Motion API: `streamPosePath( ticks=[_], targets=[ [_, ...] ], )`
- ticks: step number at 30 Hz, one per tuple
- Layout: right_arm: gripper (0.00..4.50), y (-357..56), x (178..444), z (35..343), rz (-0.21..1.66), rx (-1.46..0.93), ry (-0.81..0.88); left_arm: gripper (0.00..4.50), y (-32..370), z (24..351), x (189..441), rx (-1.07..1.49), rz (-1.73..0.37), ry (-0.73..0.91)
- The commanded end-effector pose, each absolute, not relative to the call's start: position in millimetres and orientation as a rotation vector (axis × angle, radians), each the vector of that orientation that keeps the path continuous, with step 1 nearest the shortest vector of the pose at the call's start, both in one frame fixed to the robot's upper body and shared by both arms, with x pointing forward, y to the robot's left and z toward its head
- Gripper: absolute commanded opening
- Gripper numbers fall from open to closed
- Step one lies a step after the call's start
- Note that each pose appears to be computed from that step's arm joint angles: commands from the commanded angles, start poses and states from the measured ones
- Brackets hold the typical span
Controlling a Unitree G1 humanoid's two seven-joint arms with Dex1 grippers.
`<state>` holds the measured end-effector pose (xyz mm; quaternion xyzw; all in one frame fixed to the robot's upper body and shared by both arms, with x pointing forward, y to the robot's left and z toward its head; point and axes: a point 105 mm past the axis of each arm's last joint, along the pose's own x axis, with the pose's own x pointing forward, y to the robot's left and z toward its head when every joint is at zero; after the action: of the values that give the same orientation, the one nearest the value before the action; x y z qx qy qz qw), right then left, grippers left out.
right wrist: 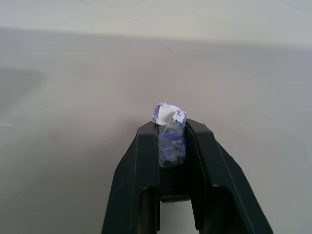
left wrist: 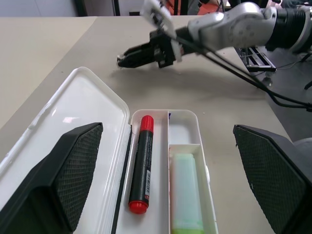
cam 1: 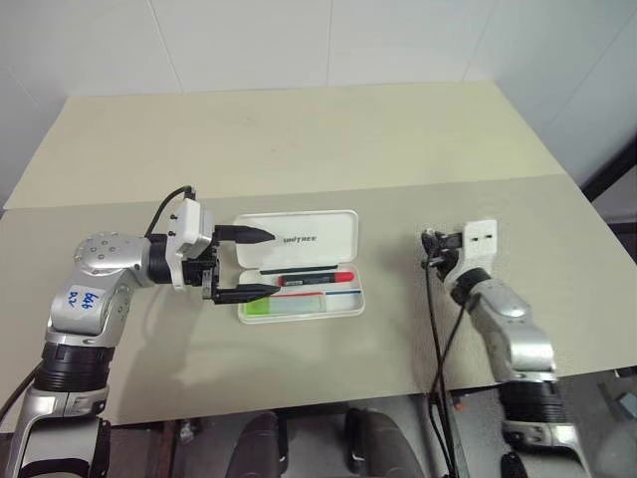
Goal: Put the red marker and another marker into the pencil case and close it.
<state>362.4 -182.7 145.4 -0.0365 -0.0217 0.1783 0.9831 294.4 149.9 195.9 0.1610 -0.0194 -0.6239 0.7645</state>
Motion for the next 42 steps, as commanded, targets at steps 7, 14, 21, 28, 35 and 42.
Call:
streamPosePath(
  ticks=[7, 14, 21, 28, 35, 42],
  targets=[
    [0.39, -122, 286, 195, 1.107, -0.151, -0.214, 4.50, 158, 191, 288, 0.354, -1.341, -0.052],
    [0.39, -96, 272, 182, 1.350, -0.262, -0.221, 4.50, 161, 182, 277, 0.353, -1.351, -0.011],
    [0.39, -76, 287, 164, 1.483, -0.349, -0.200, 4.50, 160, 179, 272, 0.338, -1.348, -0.001],
    [0.39, -68, 301, 144, 1.525, -0.373, -0.108, 4.50, 159, 181, 272, 0.340, -1.340, -0.007],
    [0.39, -59, 301, 134, 1.557, -0.324, -0.078, 4.50, 159, 182, 271, 0.340, -1.334, -0.009],
    [0.39, -58, 307, 126, 1.542, -0.336, -0.064, 4.50, 159, 185, 273, 0.345, -1.333, -0.015]
  ],
)
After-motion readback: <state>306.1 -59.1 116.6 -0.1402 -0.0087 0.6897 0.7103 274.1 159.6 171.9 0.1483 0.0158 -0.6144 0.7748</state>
